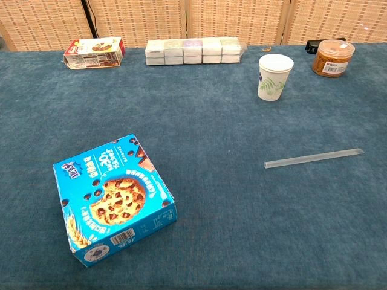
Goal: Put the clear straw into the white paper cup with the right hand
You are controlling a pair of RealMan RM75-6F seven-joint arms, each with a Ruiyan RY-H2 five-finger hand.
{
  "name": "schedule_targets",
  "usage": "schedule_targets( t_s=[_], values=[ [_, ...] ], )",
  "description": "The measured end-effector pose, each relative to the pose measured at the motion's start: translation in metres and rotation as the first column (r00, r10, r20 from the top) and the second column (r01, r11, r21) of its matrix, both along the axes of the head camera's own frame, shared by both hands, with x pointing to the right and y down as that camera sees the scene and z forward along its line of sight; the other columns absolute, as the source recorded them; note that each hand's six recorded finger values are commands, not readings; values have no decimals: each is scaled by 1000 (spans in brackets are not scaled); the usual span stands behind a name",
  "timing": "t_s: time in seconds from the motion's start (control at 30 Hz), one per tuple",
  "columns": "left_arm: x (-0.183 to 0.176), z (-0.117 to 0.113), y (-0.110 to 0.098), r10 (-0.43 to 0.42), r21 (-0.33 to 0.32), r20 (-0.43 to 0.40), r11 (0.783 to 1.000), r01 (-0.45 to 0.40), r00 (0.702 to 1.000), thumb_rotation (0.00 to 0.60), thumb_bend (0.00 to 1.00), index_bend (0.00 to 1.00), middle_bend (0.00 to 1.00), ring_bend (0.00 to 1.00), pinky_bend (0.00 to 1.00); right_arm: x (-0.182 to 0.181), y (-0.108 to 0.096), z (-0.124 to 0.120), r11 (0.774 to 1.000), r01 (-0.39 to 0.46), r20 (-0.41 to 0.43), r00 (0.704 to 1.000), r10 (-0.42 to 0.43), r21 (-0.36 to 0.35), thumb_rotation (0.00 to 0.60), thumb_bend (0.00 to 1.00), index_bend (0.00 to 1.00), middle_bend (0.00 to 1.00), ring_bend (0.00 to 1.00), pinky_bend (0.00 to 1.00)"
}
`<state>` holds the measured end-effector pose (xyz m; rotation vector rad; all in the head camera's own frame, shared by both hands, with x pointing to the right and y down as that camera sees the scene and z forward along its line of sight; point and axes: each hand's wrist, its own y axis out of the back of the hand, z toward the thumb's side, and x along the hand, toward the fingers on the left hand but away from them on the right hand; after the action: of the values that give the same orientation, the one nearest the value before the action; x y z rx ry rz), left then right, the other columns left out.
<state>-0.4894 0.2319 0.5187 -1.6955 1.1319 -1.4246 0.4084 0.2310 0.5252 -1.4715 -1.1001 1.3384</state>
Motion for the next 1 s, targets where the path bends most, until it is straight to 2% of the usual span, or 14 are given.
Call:
schedule_targets(
  t_s=[0.4,0.6,0.8,1.0],
  values=[
    [0,0,-1,-2,-2,0,1000,2,1000,600,8,0,0,0,0,-9,3,7,998,34,38,999,-32,-46,600,0,1,0,0,0],
    [-2,-3,-3,-15,9,-8,1000,15,1000,600,8,0,0,0,0,-32,-5,20,990,114,92,990,-107,-79,600,0,54,0,0,0],
    [-5,-2,-5,-32,4,-6,999,32,999,600,7,0,0,0,0,-73,-31,37,955,284,176,948,-267,-83,600,0,112,0,0,0],
    [-8,-1,-9,-50,-2,-3,999,50,999,600,8,0,0,0,0,-109,-52,62,895,431,227,889,-399,-112,600,0,157,0,0,0]
  ],
)
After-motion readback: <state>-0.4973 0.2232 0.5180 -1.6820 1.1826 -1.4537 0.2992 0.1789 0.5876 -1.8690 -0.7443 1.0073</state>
